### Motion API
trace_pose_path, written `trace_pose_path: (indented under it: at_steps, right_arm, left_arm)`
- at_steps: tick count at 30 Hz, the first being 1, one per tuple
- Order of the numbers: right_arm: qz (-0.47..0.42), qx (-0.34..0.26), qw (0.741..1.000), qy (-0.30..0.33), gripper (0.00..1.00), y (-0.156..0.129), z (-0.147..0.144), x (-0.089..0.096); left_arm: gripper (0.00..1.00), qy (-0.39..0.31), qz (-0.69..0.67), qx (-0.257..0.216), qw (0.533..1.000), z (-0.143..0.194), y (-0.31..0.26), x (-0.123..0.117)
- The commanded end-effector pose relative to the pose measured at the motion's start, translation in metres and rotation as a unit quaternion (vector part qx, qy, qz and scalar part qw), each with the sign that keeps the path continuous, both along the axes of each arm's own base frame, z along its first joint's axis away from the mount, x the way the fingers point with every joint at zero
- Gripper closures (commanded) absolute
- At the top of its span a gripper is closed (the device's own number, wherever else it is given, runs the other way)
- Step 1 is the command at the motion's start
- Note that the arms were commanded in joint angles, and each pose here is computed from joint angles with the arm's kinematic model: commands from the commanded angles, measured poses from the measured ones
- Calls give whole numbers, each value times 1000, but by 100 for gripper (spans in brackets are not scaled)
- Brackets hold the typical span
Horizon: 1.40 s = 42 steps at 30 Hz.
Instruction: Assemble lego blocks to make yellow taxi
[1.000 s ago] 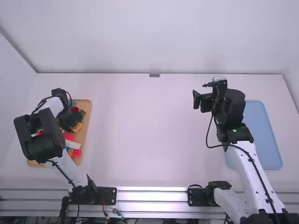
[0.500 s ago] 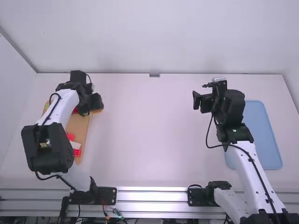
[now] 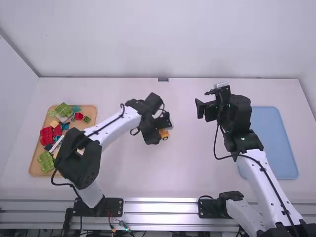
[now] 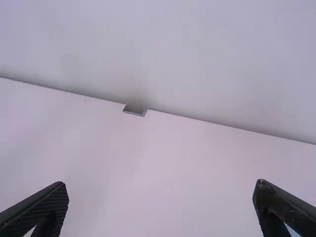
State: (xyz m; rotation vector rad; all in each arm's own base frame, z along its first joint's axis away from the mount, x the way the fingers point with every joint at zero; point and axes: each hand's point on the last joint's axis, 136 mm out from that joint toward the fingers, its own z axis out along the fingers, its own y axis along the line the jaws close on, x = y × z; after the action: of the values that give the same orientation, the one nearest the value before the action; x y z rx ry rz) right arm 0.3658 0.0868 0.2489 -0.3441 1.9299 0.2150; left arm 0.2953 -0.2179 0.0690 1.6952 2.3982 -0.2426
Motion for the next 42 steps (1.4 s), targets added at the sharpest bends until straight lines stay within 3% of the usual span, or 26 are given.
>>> trace_pose_path:
  at_steps: [1,8,15,21,26,28,30,31,36,42]
  right_arm:
    - [2,1,1000,-14,1,1,15,4]
    - [2,0,1000,-10,1,1,13,3]
    - [3,0,1000,-9,1,2,13,3]
    - [2,0,1000,-7,1,1,12,2]
    - [2,0,1000,-7,1,1,12,2]
    - [2,0,1000,-7,1,1,12,2]
    - [2,0,1000,-7,1,1,12,2]
    - [2,0,1000,-7,1,1,12,2]
    - [2,0,1000,-6,1,1,11,2]
    - [2,0,1000,-8,1,1,13,3]
  left_arm:
    - [98,-18,-81,46,995,-29,1,-8]
    - [98,-9,-100,60,993,-58,1,-24]
    - [98,-32,-99,37,994,-80,-1,-24]
    - [97,-53,-83,46,994,-85,3,-16]
    - [57,-52,-82,41,994,-85,1,-17]
    - [27,-52,-82,41,994,-85,1,-16]
    - [6,-52,-83,41,994,-85,1,-16]
    - [1,-53,-86,42,994,-85,1,-16]
    - [1,-63,-80,40,994,-76,-3,-9]
    - [1,-77,-67,32,994,-24,-1,8]
